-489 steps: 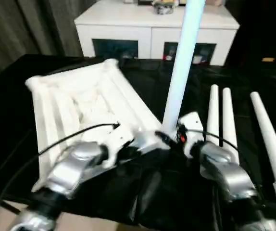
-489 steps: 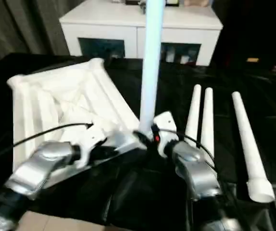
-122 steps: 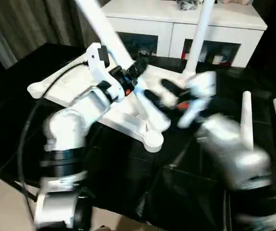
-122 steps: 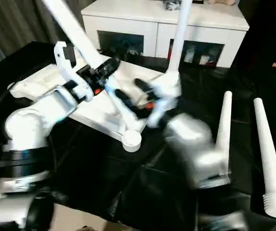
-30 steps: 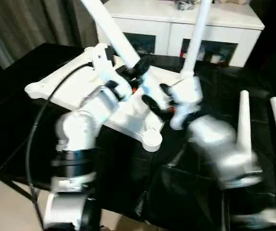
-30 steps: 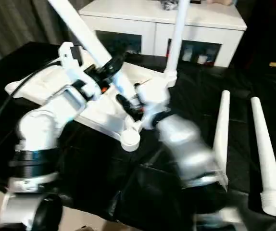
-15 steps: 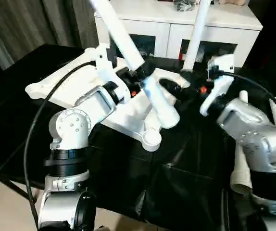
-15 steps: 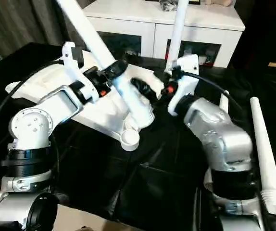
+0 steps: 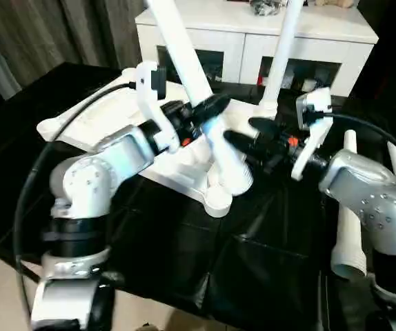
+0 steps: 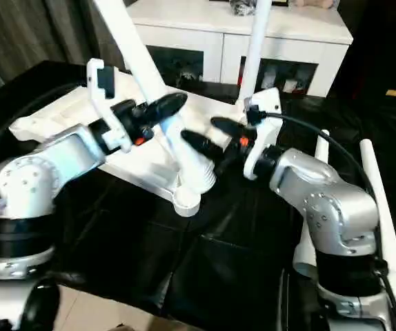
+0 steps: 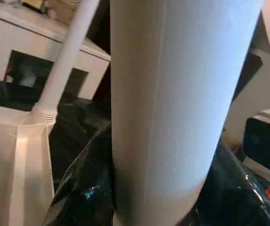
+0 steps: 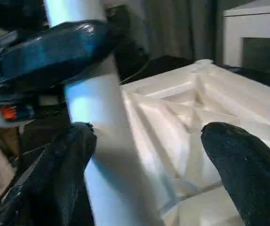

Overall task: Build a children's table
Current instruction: Rotate table base

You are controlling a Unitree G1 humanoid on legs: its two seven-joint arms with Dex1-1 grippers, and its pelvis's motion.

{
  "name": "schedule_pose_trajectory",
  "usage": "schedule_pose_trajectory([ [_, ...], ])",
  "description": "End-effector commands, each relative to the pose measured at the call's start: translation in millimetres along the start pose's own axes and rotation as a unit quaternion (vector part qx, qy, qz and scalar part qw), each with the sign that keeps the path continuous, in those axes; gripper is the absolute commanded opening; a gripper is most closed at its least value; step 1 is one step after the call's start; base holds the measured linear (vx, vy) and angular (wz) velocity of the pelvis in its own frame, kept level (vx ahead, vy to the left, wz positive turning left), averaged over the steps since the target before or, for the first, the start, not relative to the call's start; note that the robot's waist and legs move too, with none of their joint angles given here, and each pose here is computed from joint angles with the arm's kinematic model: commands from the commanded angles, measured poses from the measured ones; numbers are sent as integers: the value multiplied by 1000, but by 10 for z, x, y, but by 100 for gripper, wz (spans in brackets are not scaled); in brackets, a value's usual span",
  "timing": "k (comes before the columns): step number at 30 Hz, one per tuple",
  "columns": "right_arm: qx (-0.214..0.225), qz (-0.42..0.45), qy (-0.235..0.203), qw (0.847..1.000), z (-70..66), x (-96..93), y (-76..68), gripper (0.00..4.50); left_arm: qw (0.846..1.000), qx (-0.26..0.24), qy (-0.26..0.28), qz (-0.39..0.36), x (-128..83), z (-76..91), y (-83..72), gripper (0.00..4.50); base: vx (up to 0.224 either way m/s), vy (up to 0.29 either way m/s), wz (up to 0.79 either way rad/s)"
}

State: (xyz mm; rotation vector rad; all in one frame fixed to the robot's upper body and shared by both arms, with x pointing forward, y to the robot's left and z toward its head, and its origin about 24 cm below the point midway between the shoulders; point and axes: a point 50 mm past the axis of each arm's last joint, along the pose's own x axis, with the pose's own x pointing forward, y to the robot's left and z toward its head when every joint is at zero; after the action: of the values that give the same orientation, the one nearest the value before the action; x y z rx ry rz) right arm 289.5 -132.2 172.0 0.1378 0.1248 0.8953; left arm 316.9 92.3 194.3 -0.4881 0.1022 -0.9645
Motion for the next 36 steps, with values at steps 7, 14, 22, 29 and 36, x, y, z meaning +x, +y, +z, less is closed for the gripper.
schedule_pose_trajectory([
  [7,-13,44,62,997,-195,42,154,419,993,80,39,-83,48,8,-222,187,0,0,0],
  [14,-20,67,74,995,-226,57,209,419,981,123,84,-128,22,-81,-299,187,0,0,0],
  [22,-20,80,83,993,-247,29,226,382,976,137,98,-138,-1,-109,-286,187,0,0,0],
  [29,-17,90,96,991,-281,2,235,327,971,149,109,-151,-19,-130,-282,187,0,0,0],
  [36,-13,101,111,989,-339,-4,259,254,969,153,109,-160,-23,-134,-299,187,0,0,0],
])
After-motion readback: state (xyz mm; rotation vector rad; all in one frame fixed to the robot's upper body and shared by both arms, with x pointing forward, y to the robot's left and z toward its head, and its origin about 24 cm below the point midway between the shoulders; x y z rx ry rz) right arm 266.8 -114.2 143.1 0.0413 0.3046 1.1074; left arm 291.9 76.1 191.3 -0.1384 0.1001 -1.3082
